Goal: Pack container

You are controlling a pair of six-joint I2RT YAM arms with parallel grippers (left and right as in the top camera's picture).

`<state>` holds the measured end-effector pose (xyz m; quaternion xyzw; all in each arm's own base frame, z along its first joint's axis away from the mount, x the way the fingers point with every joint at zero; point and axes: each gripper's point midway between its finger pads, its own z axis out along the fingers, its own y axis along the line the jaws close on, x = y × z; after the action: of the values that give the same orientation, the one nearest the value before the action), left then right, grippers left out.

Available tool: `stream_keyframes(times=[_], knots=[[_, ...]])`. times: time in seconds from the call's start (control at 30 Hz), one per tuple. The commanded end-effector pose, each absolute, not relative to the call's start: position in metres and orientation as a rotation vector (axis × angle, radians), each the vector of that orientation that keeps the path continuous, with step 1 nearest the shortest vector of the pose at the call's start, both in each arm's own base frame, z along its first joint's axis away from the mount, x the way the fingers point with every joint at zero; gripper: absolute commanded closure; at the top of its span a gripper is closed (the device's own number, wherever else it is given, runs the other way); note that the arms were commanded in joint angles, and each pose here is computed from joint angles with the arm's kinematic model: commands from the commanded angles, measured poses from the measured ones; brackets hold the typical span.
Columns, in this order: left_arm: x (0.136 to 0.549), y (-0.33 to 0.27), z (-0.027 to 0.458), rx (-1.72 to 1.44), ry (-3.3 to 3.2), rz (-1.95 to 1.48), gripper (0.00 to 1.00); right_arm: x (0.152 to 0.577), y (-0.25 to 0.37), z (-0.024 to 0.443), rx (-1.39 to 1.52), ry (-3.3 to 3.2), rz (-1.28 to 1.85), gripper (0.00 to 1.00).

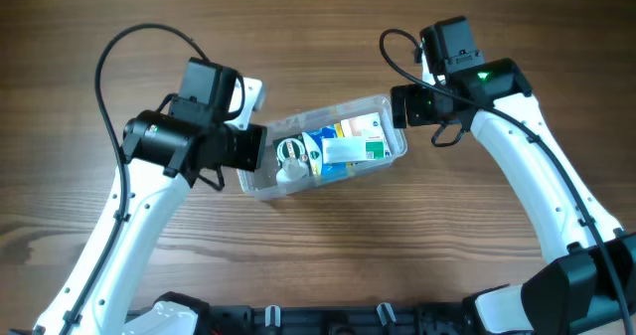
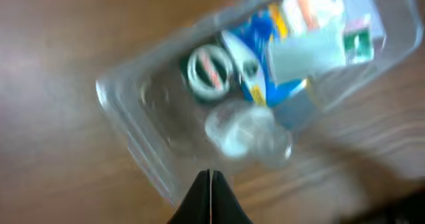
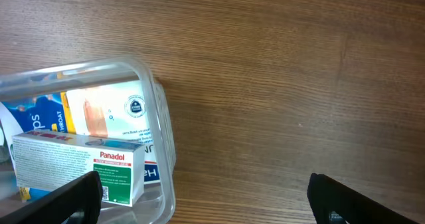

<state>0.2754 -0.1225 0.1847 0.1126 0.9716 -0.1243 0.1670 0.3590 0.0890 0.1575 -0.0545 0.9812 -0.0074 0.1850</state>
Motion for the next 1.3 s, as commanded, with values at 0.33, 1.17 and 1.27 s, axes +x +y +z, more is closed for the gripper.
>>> stream_keyframes(times=[0.33,1.17,1.27], knots=[[0.194,-0.131,0.162,-0.25,3.14,-0.457,0.96,0.364,0.087,0.158,-0.149,2.758,-0.039,0.0],[0.21,-0.122,0.078,-0.289,3.031,-0.245,0.96,0.364,0.087,0.158,-0.149,2.758,-0.039,0.0],[0.215,-0.122,0.076,-0.288,3.018,-0.233,0.96,0.364,0.087,0.158,-0.149,2.758,-0.039,0.0]])
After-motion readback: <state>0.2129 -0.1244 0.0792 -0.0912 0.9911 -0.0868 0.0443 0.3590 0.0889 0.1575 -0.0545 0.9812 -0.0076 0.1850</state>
